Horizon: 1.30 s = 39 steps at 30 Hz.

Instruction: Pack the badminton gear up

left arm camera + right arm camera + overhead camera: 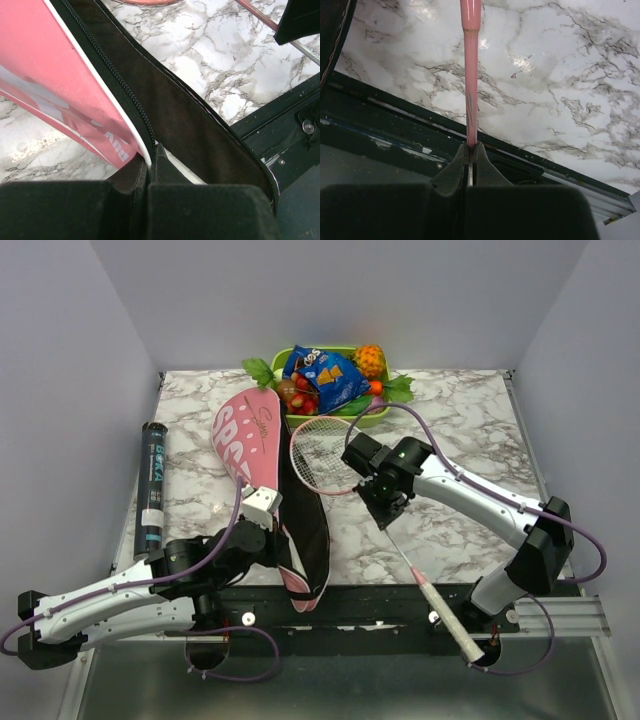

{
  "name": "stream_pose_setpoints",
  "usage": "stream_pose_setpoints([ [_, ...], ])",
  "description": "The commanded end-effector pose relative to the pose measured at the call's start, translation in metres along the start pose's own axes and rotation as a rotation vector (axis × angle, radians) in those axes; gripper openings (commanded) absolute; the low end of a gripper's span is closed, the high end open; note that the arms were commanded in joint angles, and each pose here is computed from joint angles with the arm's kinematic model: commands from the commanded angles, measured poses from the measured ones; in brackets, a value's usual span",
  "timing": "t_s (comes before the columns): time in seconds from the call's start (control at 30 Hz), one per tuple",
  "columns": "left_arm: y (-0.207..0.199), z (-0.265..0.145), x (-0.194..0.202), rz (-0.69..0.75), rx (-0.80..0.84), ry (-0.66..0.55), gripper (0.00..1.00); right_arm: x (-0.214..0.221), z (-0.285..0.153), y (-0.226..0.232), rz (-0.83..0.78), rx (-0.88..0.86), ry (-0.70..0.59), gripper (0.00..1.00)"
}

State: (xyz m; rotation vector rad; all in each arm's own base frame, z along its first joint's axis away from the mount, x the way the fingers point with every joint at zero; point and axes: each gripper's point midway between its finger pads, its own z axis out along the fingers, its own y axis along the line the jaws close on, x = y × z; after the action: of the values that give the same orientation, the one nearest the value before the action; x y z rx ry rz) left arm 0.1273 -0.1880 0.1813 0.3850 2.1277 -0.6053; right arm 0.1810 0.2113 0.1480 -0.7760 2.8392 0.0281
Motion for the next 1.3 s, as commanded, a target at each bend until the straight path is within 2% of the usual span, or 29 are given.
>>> stream_pose_setpoints([
  [0.0, -0.002, -0.008, -0.023, -0.033, -0.006, -0.07, 0.0, -0.008, -0.02, 0.029, -0.069, -0.157, -0.056, 0.01],
  [0.33, 0.001, -0.005, -0.013, -0.05, -0.019, -0.05, 0.0, -0.026, -0.024, 0.066, -0.142, -0.245, -0.085, 0.01],
  [0.57, 0.002, -0.006, -0.016, -0.058, -0.015, -0.063, 0.0, -0.064, -0.012, 0.087, -0.146, -0.271, -0.141, 0.01],
  [1.0, -0.004, -0.004, -0.014, -0.047, 0.012, -0.054, 0.0, -0.191, 0.034, 0.145, -0.104, -0.344, -0.377, 0.0],
  [1.1, -0.005, -0.003, -0.013, -0.047, 0.02, -0.057, 0.0, -0.219, 0.032, 0.16, -0.09, -0.408, -0.438, 0.01],
  [1.27, -0.009, 0.001, -0.009, -0.054, 0.039, -0.05, 0.0, -0.241, 0.038, 0.186, -0.086, -0.597, -0.45, 0.0],
])
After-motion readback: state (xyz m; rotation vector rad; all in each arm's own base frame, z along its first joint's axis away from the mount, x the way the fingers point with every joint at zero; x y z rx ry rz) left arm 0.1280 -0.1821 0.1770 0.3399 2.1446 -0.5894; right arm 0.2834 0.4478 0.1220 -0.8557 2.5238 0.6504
